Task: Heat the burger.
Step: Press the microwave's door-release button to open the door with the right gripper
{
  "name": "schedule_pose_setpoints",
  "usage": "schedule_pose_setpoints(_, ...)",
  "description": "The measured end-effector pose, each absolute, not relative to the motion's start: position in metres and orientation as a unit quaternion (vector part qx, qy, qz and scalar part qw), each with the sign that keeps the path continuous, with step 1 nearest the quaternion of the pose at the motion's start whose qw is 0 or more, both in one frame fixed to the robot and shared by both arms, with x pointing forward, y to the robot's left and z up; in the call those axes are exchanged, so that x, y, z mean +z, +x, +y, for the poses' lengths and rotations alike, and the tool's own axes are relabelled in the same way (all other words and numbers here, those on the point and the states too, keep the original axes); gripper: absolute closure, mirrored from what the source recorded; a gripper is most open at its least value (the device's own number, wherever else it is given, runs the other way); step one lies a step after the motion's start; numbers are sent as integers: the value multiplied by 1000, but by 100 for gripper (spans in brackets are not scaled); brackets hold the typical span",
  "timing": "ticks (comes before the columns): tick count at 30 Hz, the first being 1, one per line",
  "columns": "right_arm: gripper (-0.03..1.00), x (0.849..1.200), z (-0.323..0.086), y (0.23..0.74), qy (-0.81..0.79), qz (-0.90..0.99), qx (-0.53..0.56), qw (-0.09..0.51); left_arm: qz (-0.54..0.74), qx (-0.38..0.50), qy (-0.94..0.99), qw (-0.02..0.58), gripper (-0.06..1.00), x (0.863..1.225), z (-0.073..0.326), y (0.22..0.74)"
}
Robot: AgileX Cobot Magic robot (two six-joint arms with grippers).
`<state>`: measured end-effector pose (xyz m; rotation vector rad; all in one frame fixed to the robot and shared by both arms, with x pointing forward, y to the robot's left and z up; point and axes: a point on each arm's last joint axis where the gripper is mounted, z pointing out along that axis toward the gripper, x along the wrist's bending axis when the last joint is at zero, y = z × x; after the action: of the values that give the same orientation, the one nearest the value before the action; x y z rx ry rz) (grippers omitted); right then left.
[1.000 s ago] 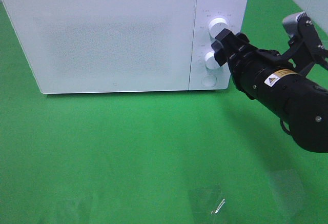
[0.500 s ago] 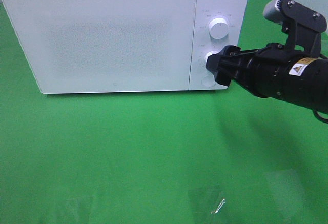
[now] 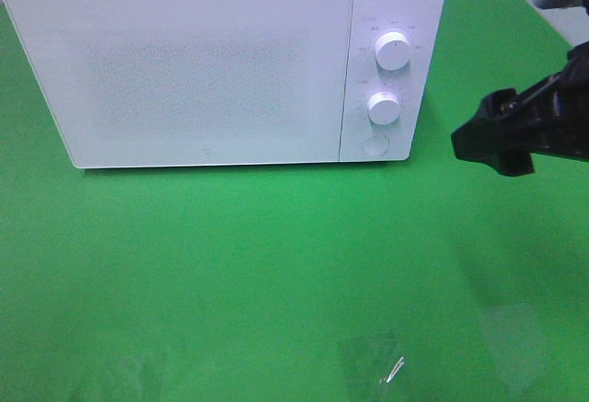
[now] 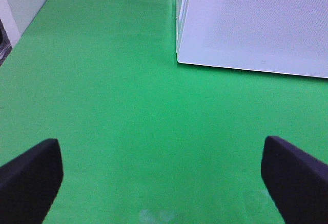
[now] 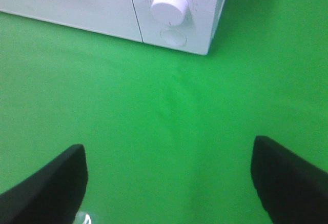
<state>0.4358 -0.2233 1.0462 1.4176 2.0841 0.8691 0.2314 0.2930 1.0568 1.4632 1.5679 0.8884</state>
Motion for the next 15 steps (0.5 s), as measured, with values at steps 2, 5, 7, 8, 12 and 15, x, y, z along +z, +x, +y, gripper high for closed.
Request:
schedule_pose_setpoints(2,17,1051,-228,426,516,767,299,235,619,351,578,399,-5,1057,293,231)
schedule_pose_setpoints(5,20,1058,-236,411,520,771,285,232,619,351,578,399,-5,1057,293,231)
schedule_pose_setpoints(7,20,1063,-240,400,523,772,279,230,619,351,578,399,-5,1057,293,231)
schedule_pose_setpoints(8,21,1069,-246,388,525,770,279,231,619,351,578,399,-5,1057,293,231)
schedule_pose_setpoints(12,21,1078,-255,366,528,767,281,235,619,351,578,399,-5,1057,293,231)
schedule_pose_setpoints(15,21,1083,-262,350,530,764,281,236,619,351,578,399,-5,1057,293,231)
